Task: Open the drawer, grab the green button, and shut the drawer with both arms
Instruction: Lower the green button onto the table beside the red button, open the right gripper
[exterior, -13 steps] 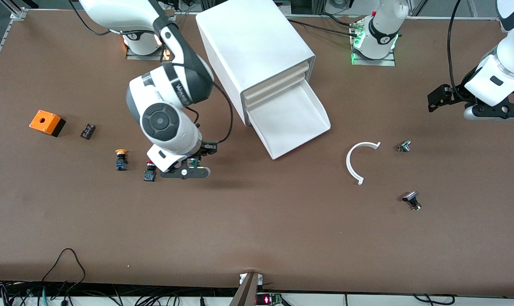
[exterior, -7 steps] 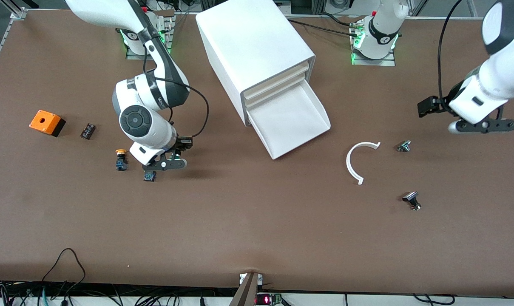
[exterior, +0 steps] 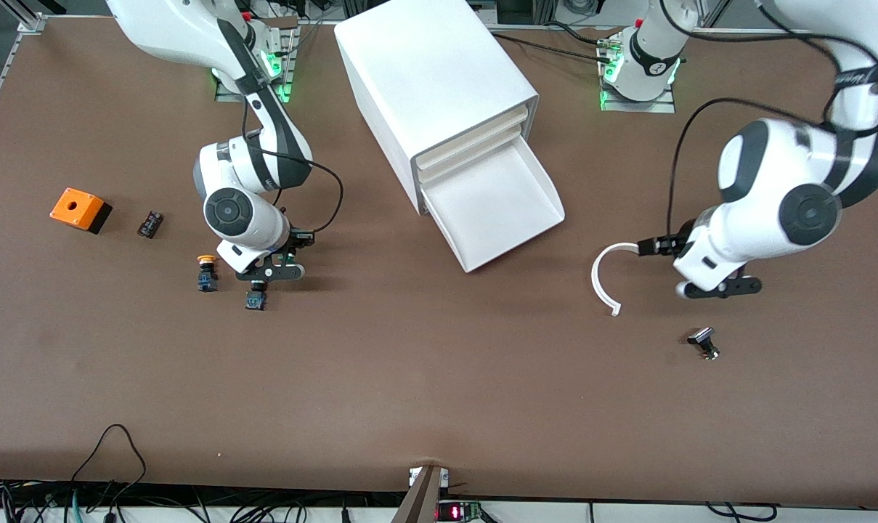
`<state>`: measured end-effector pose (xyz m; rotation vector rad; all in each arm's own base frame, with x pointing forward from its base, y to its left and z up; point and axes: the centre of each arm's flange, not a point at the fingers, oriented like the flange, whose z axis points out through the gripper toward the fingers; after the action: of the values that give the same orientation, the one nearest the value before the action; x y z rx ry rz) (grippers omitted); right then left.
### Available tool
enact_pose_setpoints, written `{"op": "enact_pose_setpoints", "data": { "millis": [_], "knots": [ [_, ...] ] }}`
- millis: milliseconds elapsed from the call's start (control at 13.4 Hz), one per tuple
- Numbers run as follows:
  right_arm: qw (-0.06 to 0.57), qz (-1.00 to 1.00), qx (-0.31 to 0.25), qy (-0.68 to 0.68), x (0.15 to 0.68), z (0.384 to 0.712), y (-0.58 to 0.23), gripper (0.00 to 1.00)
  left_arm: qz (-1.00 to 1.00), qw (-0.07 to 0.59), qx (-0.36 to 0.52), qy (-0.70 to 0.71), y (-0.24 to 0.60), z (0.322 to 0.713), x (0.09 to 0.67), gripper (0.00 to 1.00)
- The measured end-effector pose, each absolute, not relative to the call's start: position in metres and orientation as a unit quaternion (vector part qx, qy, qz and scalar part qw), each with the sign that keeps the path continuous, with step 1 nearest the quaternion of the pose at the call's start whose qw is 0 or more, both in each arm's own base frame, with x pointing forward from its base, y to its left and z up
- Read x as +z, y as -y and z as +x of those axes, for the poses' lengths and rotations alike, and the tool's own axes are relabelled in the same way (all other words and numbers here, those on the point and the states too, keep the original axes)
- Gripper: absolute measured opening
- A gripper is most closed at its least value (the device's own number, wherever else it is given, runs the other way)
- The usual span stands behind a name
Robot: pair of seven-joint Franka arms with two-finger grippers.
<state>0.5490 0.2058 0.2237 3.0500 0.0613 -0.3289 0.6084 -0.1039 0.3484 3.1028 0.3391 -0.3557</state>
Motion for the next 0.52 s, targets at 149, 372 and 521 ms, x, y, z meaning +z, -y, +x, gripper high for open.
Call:
{"op": "enact_pose_setpoints", "data": {
  "millis": [149,372,521],
  "knots": [
    [0.036,0.994,-0.106,-0.016,0.223,0.551,-0.202,0.64,0.98,-0.007,-0.106,-0.17,0.135,0.611,0.324,1.0],
    [0.027,0.996,-0.08,-0.016,0.238,0.562,-0.205,0.96,0.97,-0.012,-0.094,-0.225,0.173,0.61,0.294,1.0],
    [0.016,0.999,-0.046,-0.011,0.273,0.582,-0.205,0.99,0.964,-0.015,-0.096,-0.248,0.194,0.605,0.282,1.0]
  ]
}}
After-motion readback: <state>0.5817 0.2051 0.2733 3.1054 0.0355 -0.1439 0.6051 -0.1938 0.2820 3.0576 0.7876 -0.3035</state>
